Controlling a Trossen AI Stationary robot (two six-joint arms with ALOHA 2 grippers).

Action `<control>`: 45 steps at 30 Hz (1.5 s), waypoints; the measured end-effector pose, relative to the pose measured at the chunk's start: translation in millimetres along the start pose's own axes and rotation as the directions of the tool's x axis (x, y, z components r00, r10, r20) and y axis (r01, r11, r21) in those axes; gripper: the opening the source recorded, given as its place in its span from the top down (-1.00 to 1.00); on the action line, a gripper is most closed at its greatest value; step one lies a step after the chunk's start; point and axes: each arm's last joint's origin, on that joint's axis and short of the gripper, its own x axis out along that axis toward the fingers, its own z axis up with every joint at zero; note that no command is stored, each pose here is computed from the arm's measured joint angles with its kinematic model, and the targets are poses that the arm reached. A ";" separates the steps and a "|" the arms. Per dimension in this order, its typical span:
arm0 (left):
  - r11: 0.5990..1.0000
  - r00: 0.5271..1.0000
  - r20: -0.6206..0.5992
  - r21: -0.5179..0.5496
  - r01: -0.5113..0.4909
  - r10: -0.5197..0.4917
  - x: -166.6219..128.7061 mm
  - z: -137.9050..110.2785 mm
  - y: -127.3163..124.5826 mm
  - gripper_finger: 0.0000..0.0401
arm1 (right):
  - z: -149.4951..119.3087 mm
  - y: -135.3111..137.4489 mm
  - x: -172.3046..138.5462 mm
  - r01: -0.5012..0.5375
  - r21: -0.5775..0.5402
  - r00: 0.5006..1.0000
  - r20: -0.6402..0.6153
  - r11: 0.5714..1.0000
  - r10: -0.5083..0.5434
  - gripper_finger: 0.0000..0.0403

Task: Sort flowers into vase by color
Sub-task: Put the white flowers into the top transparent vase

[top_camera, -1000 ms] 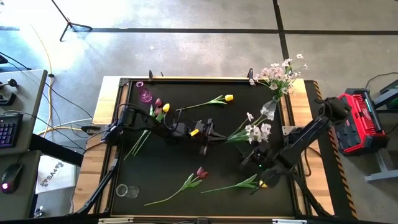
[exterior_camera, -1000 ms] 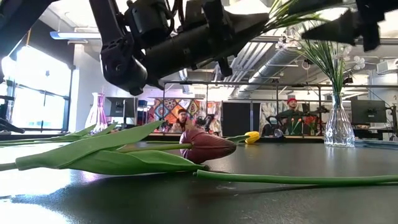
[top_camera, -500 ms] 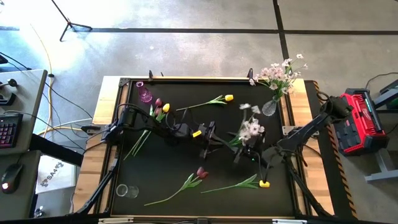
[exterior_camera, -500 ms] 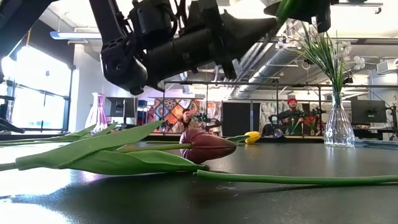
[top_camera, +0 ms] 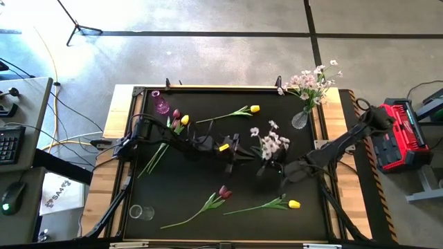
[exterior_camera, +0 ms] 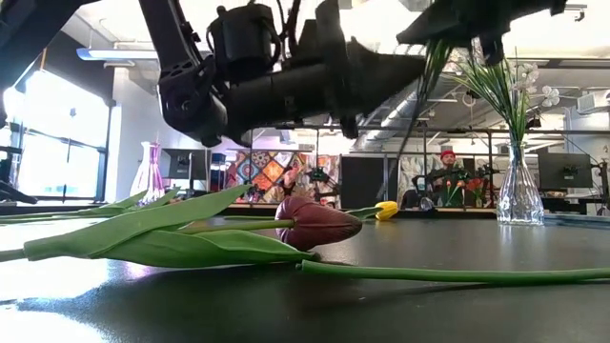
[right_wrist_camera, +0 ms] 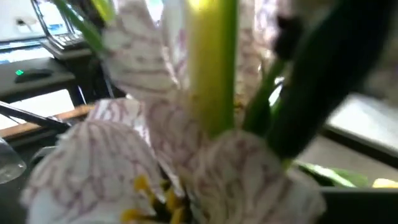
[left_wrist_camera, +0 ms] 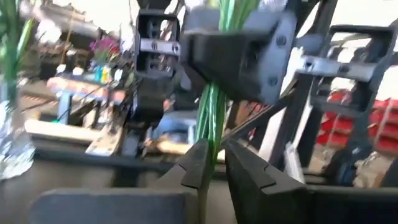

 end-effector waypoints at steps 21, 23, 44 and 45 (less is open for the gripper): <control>0.983 0.948 -0.259 0.030 -0.182 0.184 -5.2 -25.9 14.7 0.35 | -18.2 -45.6 0.4 -0.039 0.043 0.886 -0.460 0.998 0.054 1.00; 0.980 0.947 -0.253 0.049 -0.194 0.200 -5.1 -25.5 15.1 0.35 | -14.2 -51.3 -3.9 -0.037 0.034 0.881 -0.470 0.999 0.048 1.00; 0.954 0.919 -0.258 0.059 -0.292 0.297 -8.6 -24.3 31.3 0.35 | 8.3 -105.1 -40.6 0.115 -0.029 0.866 -0.487 0.993 -0.115 1.00; 0.954 0.919 -0.257 0.059 -0.294 0.299 -8.8 -24.0 32.1 0.35 | 8.5 -106.5 -41.4 0.122 -0.041 0.866 -0.483 0.992 -0.127 1.00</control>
